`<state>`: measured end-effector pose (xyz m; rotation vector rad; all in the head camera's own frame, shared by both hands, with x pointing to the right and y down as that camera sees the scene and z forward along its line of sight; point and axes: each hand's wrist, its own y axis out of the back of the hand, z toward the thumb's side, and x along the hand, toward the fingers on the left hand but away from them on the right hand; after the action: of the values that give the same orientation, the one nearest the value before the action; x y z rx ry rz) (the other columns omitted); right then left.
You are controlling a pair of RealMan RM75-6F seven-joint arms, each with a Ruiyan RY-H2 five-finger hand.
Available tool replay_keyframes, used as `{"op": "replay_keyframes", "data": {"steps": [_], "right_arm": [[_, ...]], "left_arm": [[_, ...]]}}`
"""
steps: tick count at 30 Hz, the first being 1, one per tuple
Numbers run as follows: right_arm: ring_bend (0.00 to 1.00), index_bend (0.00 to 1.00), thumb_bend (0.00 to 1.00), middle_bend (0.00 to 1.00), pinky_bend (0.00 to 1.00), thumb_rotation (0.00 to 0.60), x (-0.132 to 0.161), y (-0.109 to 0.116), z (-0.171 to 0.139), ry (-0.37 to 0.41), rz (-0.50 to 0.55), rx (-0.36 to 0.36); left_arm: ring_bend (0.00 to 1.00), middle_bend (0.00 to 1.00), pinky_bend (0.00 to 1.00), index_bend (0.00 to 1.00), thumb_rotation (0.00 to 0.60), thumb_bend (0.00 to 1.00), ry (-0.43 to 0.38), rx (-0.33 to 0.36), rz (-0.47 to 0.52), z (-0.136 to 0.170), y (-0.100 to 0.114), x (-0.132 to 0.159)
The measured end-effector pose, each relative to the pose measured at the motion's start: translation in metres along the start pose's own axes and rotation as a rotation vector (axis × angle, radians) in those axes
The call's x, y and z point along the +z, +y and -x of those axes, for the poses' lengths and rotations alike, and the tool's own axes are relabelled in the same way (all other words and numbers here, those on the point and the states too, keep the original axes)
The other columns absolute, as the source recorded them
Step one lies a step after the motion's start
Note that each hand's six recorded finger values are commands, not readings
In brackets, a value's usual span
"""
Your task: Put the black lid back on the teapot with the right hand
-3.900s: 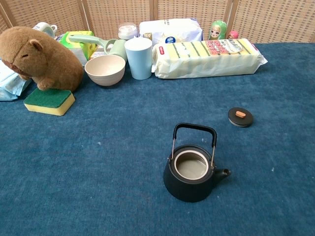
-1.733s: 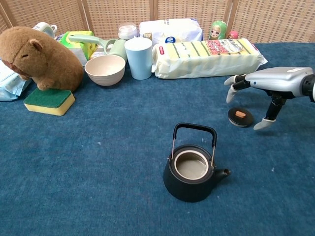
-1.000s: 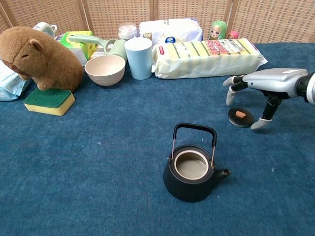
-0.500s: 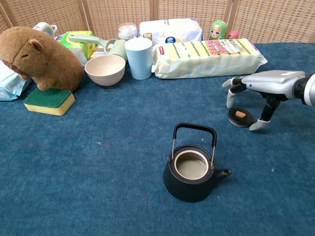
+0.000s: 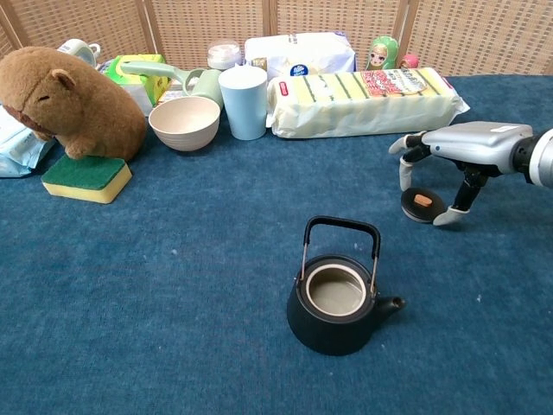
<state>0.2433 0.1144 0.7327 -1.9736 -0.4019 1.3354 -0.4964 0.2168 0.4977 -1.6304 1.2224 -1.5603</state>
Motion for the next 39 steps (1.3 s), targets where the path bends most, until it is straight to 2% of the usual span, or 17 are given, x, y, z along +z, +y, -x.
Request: {"op": "replay_keyframes", "data": {"steps": [9,18,34,39], "right_arm": [[0.03,0.45,0.26,0.09,0.04,0.600,0.002,0.002,-0.002,0.010,0.011,-0.010],[0.03,0.45,0.28,0.09,0.04,0.600,0.008,0.022,-0.015,0.040,0.006,-0.047],[0.03,0.45,0.30,0.09,0.05,0.600,0.031,0.073,-0.072,0.121,-0.046,-0.117],[0.03,0.45,0.30,0.09,0.05,0.600,0.046,0.077,-0.089,0.175,-0.084,-0.121]], "left_arm": [[0.00,0.00,0.00,0.00,0.600,0.09,0.000,0.002,0.001,0.001,0.000,0.000],[0.00,0.00,0.00,0.00,0.600,0.09,-0.005,-0.005,-0.004,0.000,-0.001,0.001],[0.00,0.00,0.00,0.00,0.600,0.09,-0.006,-0.019,-0.020,-0.002,-0.006,0.005],[0.00,0.00,0.00,0.00,0.600,0.09,-0.003,-0.022,-0.022,-0.003,-0.008,0.005]]}}
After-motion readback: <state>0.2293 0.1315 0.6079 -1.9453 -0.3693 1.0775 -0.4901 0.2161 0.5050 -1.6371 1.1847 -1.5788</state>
